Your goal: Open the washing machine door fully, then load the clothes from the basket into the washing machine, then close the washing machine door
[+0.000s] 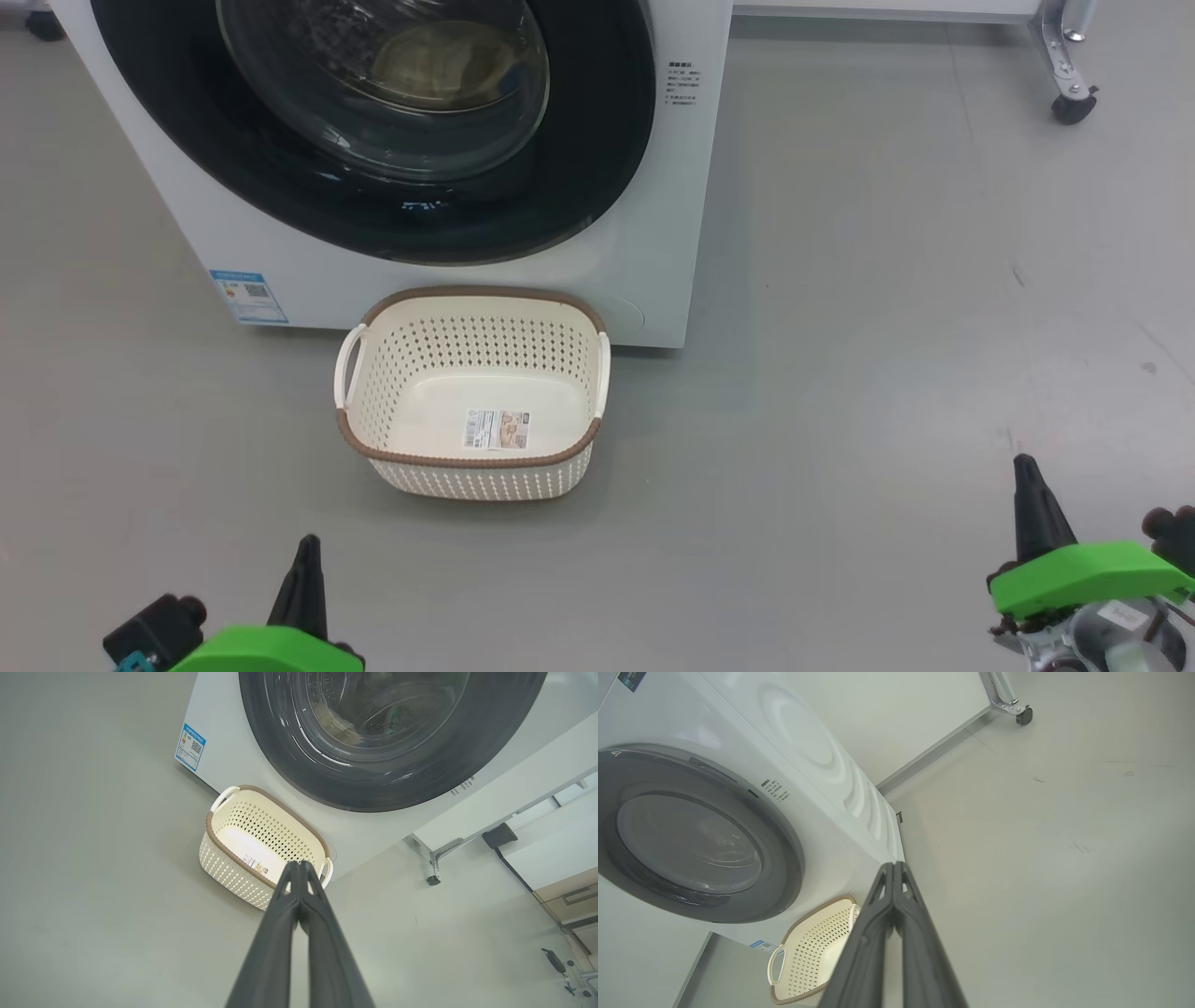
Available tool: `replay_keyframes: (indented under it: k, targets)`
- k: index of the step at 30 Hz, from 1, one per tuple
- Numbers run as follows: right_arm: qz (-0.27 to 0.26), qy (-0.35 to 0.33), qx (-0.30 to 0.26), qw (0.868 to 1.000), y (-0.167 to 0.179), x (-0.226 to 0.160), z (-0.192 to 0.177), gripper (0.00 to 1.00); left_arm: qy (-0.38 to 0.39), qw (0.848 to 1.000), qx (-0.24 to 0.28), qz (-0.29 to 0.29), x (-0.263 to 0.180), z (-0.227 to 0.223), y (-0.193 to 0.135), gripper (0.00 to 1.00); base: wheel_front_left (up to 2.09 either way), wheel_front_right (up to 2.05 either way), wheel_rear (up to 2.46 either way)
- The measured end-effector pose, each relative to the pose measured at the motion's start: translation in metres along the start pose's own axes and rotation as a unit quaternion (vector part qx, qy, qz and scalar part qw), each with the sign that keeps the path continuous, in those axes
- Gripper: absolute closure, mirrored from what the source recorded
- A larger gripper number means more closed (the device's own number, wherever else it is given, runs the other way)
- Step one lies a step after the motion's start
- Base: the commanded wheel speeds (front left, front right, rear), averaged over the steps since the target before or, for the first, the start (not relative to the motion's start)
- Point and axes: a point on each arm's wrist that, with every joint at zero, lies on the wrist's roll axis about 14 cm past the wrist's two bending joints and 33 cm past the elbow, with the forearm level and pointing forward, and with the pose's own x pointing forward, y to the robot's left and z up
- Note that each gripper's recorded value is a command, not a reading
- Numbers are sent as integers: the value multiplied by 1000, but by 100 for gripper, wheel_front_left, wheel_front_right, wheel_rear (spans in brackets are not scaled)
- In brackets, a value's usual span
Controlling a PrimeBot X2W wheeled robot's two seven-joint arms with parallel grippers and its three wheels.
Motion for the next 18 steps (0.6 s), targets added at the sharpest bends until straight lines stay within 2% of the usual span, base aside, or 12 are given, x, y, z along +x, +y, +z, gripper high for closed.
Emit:
replay_keyframes:
  k: [18]
  targets:
    - [-9, 0, 101, 995, -2, -2, 4, 100, -1, 996, -93, 15, 3, 5, 5, 100, 0, 0, 0]
